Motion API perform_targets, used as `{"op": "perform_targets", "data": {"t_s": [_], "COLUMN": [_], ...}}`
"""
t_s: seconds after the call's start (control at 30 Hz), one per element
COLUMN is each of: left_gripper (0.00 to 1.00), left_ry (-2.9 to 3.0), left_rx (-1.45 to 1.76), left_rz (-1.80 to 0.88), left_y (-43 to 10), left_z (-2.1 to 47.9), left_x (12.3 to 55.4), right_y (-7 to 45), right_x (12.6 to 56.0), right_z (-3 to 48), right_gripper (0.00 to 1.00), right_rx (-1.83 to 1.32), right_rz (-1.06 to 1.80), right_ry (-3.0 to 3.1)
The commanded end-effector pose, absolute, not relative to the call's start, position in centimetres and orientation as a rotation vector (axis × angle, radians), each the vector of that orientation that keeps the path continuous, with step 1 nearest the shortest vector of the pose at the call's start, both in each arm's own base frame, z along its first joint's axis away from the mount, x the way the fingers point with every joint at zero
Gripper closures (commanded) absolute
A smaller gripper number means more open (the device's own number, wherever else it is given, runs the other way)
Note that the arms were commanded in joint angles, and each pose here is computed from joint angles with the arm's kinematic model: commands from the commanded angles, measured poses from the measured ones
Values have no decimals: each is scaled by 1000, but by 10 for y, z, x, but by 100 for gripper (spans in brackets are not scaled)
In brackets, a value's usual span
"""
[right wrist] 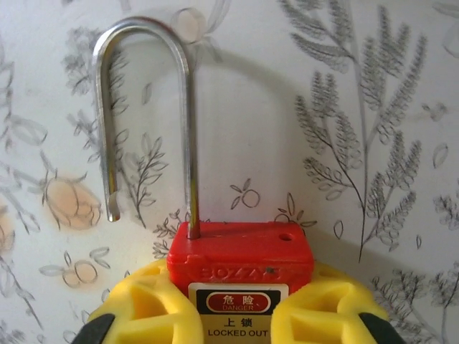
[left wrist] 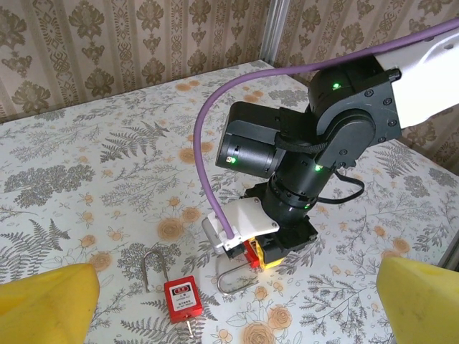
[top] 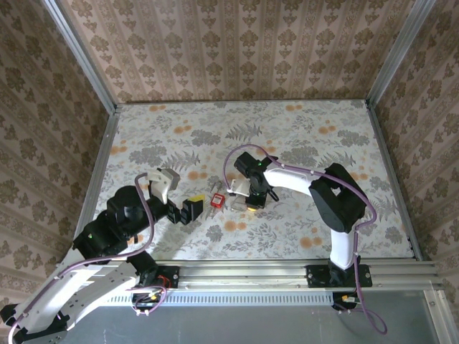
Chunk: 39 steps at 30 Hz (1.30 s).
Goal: Unlock with the key
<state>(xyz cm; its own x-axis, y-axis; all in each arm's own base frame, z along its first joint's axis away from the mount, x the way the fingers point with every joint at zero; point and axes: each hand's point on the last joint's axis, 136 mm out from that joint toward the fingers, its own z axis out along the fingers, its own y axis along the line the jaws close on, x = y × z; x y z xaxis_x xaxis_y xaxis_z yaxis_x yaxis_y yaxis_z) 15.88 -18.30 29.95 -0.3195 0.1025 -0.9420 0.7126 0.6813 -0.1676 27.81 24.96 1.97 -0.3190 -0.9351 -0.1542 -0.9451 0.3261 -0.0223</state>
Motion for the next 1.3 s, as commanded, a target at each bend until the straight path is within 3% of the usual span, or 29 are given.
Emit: {"op": "perform_targets", "data": {"t_s": [0.0,0.07,0.33,0.53,0.8,1.03,1.13,1.27], "left_gripper": [0,0,0,0,0,0,0,0], "left_ry": [1801,1800,1794,1798,1810,1810,1812,1807], "left_rx": [649,652,656,642,620,621,619,609], "left_rz": [-691,-693,-698,-710,-723,-711,-706,-707], "left_y": [-179,-178,-178,-176,-177,-176,-175,-175], "left_z": [304,305,306,306,303,303,303,305], "left_x": [158,157,155,154,155,155,156,157], "right_y": [251,250,259,268,288,285,282,289], "right_x": [273,274,273,282,290,282,279,279], "right_z": [30,31,32,23,25,15,13,31], "right_gripper": [94,100,100,98,99,91,69,55], "right_rx": [-1407,-1175,-145,248,469,424,425,435], "right_rz": [135,135,261,361,451,342,334,441], "right_ry": [2634,2738,3002,2977,2923,2956,2960,2927]}}
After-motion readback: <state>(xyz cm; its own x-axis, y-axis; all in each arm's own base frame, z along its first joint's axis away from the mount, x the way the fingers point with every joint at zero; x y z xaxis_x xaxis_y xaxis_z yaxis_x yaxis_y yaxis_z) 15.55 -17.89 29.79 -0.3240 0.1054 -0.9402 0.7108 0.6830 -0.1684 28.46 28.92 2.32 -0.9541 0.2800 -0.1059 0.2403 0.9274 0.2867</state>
